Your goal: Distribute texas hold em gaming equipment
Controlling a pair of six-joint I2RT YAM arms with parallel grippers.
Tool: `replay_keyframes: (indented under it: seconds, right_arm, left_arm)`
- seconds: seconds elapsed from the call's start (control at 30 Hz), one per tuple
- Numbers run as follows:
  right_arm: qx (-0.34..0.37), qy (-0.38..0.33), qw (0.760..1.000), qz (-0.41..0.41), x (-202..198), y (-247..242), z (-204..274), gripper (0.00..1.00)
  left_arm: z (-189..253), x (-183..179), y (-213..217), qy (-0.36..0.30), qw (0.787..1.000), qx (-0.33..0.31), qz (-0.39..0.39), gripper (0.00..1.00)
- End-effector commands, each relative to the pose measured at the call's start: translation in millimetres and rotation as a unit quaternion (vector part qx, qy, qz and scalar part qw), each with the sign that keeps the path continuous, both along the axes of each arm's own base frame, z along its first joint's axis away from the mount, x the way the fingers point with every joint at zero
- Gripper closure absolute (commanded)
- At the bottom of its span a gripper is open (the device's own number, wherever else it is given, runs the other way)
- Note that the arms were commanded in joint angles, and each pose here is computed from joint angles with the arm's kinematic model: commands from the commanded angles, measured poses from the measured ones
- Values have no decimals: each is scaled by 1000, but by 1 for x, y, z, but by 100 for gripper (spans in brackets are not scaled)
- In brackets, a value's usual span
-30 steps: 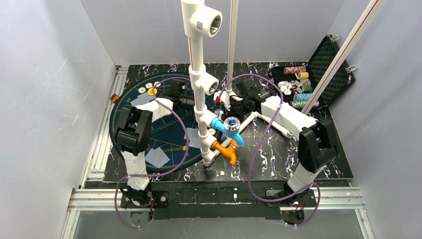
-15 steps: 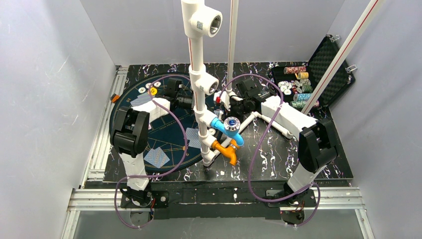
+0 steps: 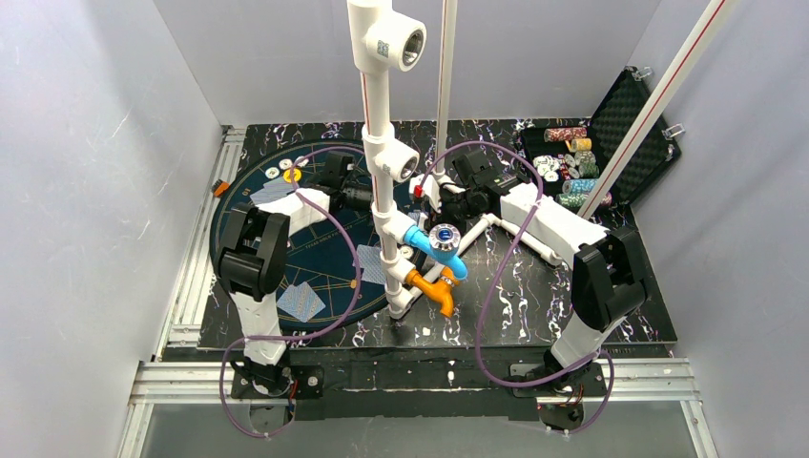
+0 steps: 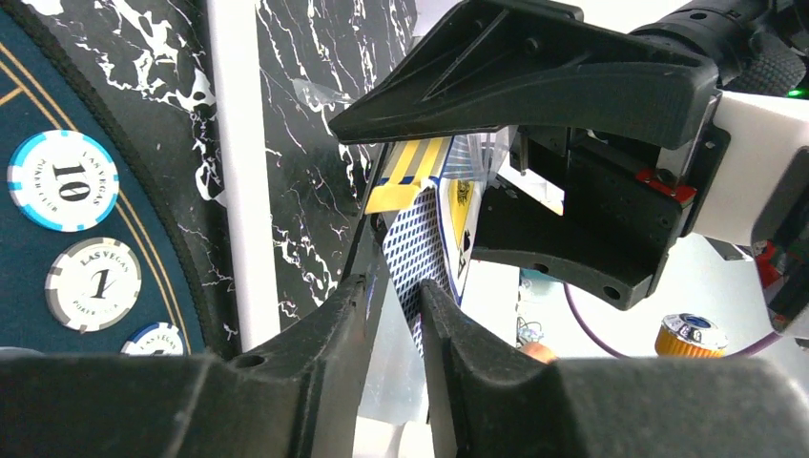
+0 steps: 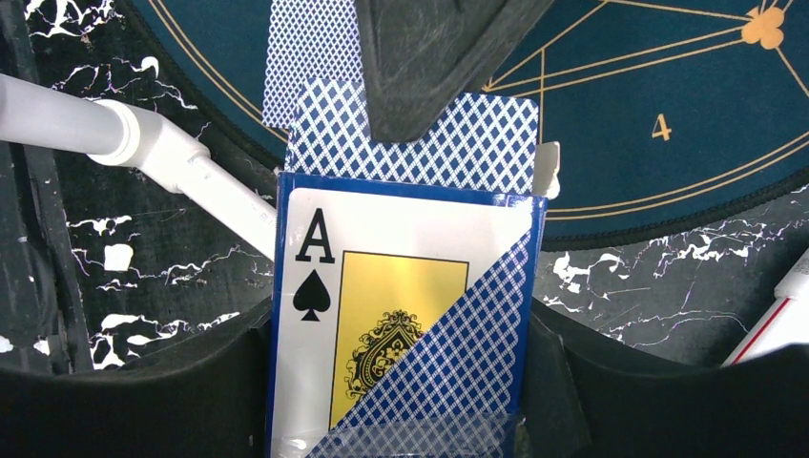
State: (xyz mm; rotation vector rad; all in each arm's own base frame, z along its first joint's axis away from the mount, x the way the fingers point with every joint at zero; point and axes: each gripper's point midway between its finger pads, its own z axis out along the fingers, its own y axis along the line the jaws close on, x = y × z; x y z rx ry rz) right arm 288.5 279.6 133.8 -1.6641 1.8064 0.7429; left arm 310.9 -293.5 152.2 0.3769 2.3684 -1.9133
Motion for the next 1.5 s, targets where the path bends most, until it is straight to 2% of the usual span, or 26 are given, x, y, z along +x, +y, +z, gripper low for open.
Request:
replay_keyframes:
  seconds: [0.0, 0.27, 0.33, 0.4, 0.43, 0.57, 0.63, 0.8, 1.03, 1.23, 1.27, 1.3, 1.37, 1.4, 1.47]
  right_arm:
    - [38, -34, 999, 19, 3, 11, 34, 99]
    - [31, -34, 999, 19, 3, 9, 29, 99]
    - [29, -33, 999, 18, 3, 9, 27, 99]
    - [29, -30, 999, 20, 2, 9, 25, 99]
    - [30, -29, 999, 21, 2, 9, 24, 99]
    - [36, -27, 999, 22, 2, 12, 25, 99]
    - [39, -27, 999, 23, 2, 14, 27, 99]
    - [43, -29, 998, 24, 1, 15, 33, 99]
    - [35, -27, 999, 24, -2, 10, 29, 99]
    - [36, -27, 999, 24, -2, 9, 28, 99]
    - [36, -26, 999, 25, -2, 10, 28, 99]
    - [38, -27, 999, 25, -2, 10, 29, 99]
    - [39, -25, 999, 26, -2, 11, 29, 99]
    - [40, -24, 999, 27, -2, 12, 29, 99]
    - [43, -22, 998, 28, -3, 13, 29, 99]
  left_arm:
    - [9, 4, 11, -12, 1000, -2, 15, 75]
    - [20, 6, 20, -30, 999, -7, 24, 75]
    - [26, 4, 20, -42, 999, -12, 19, 64]
    - [32, 1, 19, -53, 998, -17, 14, 48]
    - [34, 0, 18, -57, 998, -19, 11, 43]
    - [32, -7, 7, -55, 998, -18, -4, 40]
    - [26, -10, 1, -47, 999, -14, -11, 44]
    - [13, -10, -2, -22, 1000, -7, -13, 72]
    - [18, -4, 11, -29, 1000, -7, 8, 99]
    - [20, -3, 15, -29, 999, -10, 10, 100]
    - [21, -3, 14, -30, 999, -10, 9, 97]
    - [21, -3, 14, -28, 1000, -11, 8, 86]
    - [23, -3, 12, -26, 1000, -13, 5, 57]
    - [23, -3, 11, -24, 1000, -12, 5, 48]
    - [22, -3, 8, -22, 1000, -8, 6, 39]
